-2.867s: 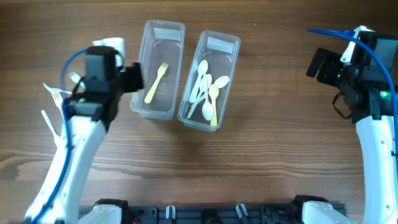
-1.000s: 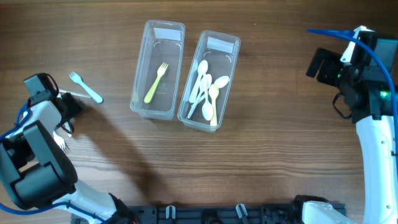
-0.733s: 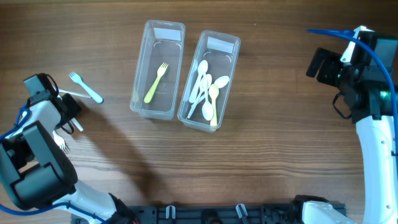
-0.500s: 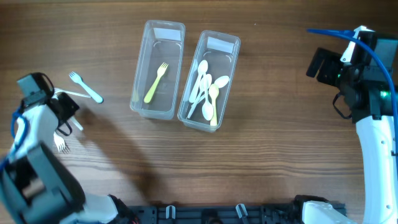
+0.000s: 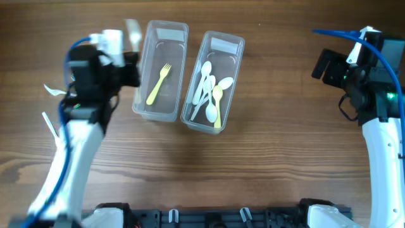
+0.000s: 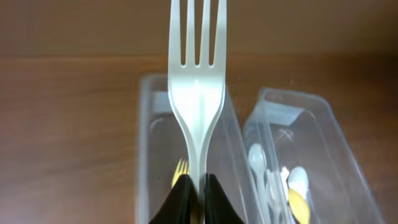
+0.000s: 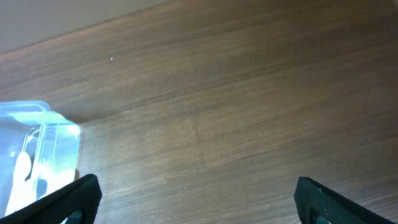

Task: Pack container
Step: 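Place the white fork into the left container, then move the left gripper back to the remaining forks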

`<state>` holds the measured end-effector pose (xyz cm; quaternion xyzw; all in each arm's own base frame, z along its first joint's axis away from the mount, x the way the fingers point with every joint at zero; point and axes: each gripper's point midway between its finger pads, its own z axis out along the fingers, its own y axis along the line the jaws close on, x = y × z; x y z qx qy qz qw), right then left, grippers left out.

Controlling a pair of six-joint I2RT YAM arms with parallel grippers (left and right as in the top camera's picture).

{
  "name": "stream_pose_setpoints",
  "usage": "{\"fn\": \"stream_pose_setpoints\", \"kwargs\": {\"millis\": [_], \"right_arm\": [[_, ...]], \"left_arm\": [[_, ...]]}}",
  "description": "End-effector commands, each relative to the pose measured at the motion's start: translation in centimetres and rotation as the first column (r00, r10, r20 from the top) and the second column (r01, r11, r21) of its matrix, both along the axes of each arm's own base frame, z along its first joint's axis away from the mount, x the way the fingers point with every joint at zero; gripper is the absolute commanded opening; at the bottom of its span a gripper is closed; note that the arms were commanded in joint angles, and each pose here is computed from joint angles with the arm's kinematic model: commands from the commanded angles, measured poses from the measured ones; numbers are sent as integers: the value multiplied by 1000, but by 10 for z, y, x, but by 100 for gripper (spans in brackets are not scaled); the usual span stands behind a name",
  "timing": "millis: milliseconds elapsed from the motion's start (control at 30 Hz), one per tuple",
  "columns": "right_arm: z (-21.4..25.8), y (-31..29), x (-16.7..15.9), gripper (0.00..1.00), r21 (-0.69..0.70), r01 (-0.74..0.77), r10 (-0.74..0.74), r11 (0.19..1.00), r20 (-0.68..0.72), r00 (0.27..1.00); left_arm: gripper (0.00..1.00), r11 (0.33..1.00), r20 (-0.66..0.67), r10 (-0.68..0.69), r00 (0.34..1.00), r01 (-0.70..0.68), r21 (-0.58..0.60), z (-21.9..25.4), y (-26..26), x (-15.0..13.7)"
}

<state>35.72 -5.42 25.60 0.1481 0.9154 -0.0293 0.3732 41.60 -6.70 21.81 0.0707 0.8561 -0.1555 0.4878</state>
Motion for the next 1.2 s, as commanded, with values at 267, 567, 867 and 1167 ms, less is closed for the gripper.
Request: {"fn": "stream_pose_setpoints", "kwargs": {"millis": [267,567,867,1167], "right_arm": [[4,-2,0,100,-25,-2,2,1000,6,1000],[4,-2,0,100,-25,-2,2,1000,5,1000],[4,-2,0,100,-25,-2,2,1000,5,1000],[3,-2,0,100,-25,-2,2,1000,4,1000]], "left_arm": [[100,992,-49,-79,996,83,90,-55,-27,24],[100,997,246,-46,968,30,69,84,-11,-31],[100,126,-301,931,207,-956,-265,-8,188,-83],[78,-111,-494,867,-66,-992,-63,-139,242,-71]]}}
